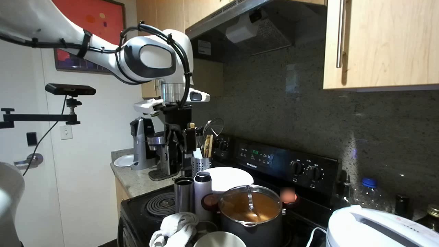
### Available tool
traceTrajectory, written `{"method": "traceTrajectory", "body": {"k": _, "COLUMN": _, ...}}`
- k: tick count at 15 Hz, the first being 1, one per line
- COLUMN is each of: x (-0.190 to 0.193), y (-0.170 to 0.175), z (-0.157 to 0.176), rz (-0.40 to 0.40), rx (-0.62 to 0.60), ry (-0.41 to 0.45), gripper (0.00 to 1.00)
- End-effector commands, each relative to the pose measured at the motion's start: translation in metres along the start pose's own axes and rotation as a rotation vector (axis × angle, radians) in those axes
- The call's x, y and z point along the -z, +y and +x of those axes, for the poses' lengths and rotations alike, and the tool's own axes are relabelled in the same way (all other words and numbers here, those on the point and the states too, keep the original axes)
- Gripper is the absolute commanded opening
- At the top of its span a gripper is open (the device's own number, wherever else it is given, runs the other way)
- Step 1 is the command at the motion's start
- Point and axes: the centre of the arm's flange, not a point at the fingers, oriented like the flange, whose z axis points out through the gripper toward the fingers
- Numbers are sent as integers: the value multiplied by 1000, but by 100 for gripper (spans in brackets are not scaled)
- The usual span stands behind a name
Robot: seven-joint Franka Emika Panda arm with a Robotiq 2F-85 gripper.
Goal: Release the lid holders of the pot
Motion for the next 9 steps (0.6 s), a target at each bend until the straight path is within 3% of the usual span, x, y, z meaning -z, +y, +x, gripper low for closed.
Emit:
{"method": "traceTrajectory", "body": {"k": 1, "x": -8, "y": -1, "z": 8, "rz": 14, "rx": -24, "ry": 7, "gripper": 100}}
{"method": "traceTrajectory", "body": {"k": 9, "x": -66, "y": -15, "z": 49, "rz": 69, "rx": -22, "ry": 64, "gripper": 100}}
